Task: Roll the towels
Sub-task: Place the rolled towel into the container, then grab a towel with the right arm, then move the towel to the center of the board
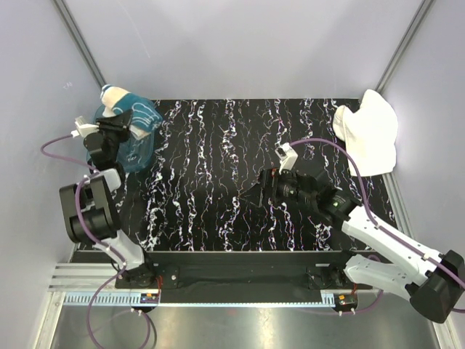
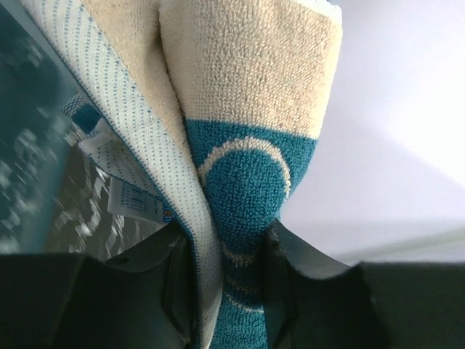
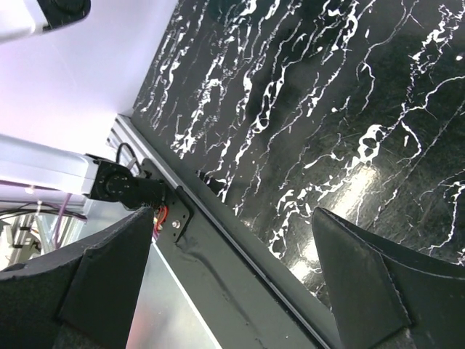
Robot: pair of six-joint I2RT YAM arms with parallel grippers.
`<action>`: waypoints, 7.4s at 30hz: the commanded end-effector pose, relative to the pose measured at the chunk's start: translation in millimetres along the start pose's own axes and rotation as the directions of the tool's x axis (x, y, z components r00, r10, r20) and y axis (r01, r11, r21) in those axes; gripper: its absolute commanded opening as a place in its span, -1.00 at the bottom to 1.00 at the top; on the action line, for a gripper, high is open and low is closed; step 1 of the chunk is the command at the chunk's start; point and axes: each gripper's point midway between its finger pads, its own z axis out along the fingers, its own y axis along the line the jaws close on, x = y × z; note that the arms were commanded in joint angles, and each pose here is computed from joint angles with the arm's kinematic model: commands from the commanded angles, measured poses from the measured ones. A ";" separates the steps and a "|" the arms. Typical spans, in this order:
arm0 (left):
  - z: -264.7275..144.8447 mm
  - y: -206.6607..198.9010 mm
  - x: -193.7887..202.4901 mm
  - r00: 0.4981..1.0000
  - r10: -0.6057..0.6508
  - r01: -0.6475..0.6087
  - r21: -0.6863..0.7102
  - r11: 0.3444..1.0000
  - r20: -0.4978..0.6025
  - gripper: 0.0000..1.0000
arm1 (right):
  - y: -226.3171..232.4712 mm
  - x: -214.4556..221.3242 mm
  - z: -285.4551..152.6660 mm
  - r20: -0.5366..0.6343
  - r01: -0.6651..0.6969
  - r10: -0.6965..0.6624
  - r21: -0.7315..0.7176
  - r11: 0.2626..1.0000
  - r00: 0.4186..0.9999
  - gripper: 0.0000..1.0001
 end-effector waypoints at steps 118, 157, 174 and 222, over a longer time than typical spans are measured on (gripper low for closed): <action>-230.7 -49.9 96.7 0.630 0.626 -0.736 -0.097 0.670 -0.459 0.98 | -481.0 -68.3 -153.1 0.183 -0.168 0.571 0.983 -0.080 0.800 0.48; -223.9 -38.0 121.7 0.653 0.558 -0.680 -0.073 0.729 -0.513 0.98 | -49.6 -183.3 -104.0 0.129 -0.038 -0.074 0.703 0.710 0.989 -1.00; -210.5 -36.4 136.6 0.652 0.517 -0.649 -0.055 0.759 -0.555 0.97 | 25.9 -84.6 64.5 -0.128 -0.058 0.095 0.267 0.962 0.987 -1.00; -211.2 -4.6 508.6 -0.233 0.596 -0.699 0.559 0.446 -0.768 0.85 | -269.2 -126.7 -166.7 0.350 -0.415 0.241 0.848 0.328 0.905 0.99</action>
